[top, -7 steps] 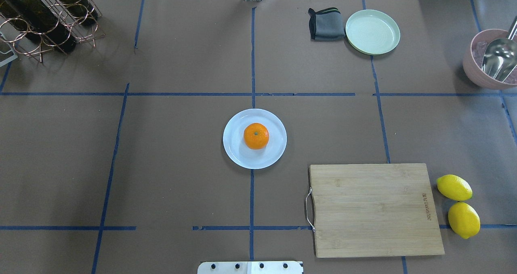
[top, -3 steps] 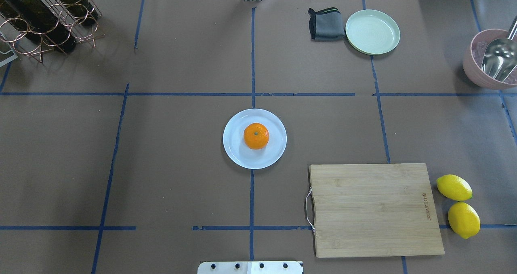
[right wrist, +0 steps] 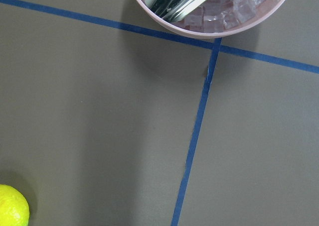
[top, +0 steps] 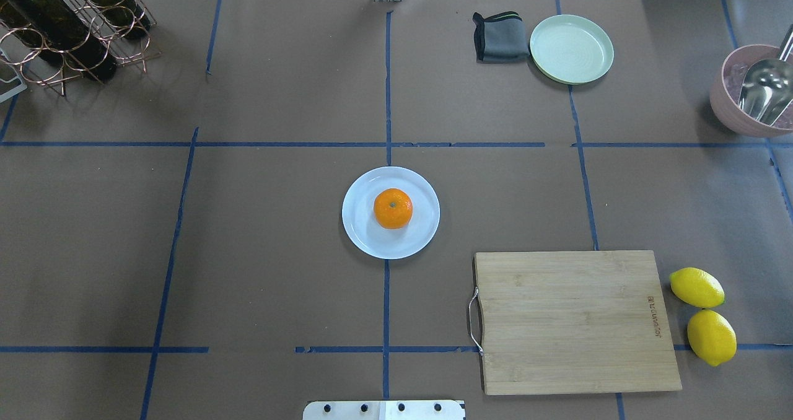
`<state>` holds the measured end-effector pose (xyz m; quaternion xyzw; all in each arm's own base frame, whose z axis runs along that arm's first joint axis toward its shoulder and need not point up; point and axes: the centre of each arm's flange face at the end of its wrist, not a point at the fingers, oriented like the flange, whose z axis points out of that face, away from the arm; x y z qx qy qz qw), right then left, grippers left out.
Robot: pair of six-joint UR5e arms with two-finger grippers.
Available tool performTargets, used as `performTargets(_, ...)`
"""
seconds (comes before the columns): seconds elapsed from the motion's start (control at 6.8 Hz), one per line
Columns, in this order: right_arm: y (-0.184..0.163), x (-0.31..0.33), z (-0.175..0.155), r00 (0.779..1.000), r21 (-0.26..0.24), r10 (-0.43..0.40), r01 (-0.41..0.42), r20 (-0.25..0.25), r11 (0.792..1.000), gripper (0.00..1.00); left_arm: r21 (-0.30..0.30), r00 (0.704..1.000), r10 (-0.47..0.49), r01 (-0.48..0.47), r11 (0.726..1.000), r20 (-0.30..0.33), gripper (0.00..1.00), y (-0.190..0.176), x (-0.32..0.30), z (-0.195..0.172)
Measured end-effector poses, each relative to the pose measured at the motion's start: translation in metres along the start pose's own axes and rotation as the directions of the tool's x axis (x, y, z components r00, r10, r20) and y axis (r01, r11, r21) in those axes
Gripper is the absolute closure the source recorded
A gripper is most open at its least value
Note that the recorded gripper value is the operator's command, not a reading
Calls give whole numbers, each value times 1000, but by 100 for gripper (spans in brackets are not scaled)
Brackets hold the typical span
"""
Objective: Pick orange to plate
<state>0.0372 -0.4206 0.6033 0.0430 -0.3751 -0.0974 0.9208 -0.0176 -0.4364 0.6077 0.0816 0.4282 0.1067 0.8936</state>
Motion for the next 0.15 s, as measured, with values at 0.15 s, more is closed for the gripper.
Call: performTargets(0.15, 0, 0, 0, 1000, 1, -1, 1, -1, 1000, 0, 0, 1000, 0, 0, 1000, 0, 0, -1, 0, 0)
